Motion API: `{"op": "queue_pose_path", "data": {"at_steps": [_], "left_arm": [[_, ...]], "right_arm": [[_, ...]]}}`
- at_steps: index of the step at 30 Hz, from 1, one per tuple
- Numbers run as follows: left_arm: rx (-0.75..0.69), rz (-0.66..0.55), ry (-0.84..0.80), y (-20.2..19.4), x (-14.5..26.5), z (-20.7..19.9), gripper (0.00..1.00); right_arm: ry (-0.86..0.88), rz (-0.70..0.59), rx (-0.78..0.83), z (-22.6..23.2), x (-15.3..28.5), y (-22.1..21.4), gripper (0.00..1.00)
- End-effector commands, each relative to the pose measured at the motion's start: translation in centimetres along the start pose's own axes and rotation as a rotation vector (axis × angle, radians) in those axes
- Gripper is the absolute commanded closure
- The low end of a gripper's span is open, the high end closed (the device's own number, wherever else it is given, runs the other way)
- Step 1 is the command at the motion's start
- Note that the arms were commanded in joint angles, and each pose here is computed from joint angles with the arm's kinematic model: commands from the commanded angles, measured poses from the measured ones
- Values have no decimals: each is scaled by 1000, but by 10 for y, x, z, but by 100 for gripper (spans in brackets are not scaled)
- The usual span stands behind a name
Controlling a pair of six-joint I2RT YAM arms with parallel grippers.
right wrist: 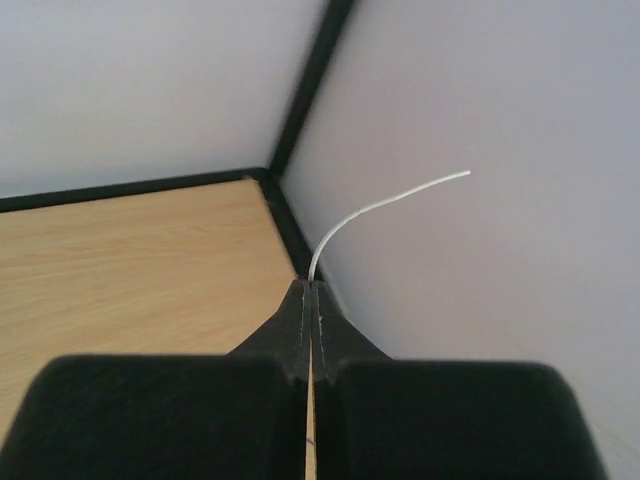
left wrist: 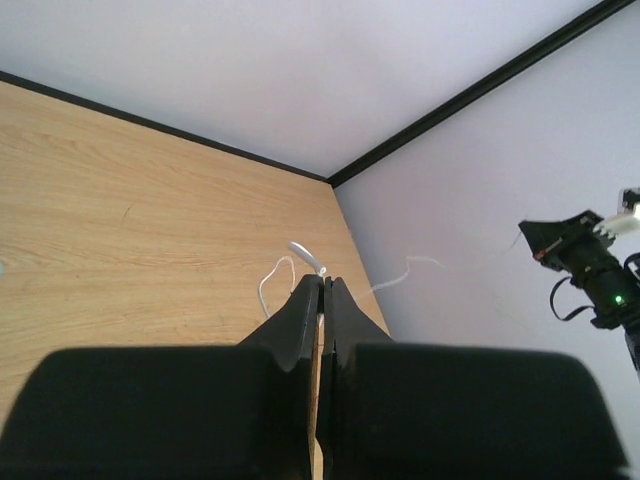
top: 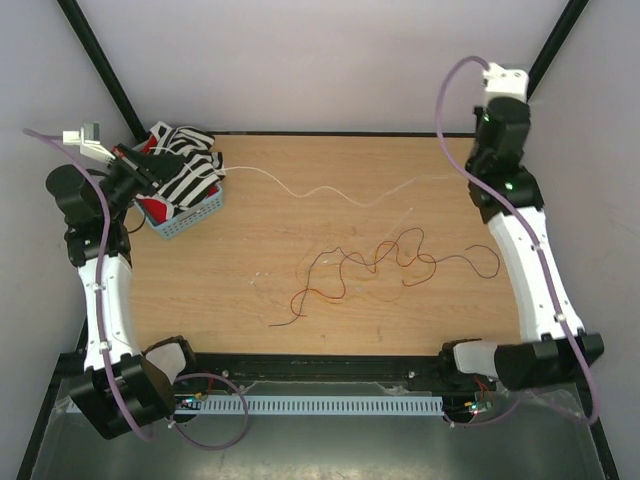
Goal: Zip-tie the wires
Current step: Straighten the cable at the center of the board.
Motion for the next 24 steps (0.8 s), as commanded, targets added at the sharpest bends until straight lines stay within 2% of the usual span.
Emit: {"op": "queue_pose_path", "data": {"at_steps": [1,12,19,24], "left_arm": [[-31,39,-89,-7,2,-28,100],[44,268,-143,-95,-32,-24,100],[61,363,-133,-140,-45,-21,100],[86,421,-72,-175,-47,-5,100]], "right_arm": [[-159,63,-29,-40,16,-35,100],[-330,296,-25,-96,16,-146,100],[-405,352,-161,-138,-4,-169,100],[-395,369,-197,-143,-13,-177,100]]}}
Point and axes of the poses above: each gripper's point midway between its finger pads, its own x axis back along the fingers, its own z axis along the line the jaws close on, y = z × x, the point moved 8 cm from there along x, back along the fingers, and after that the axes turned 5 degrees about x, right-handed, at the moved point
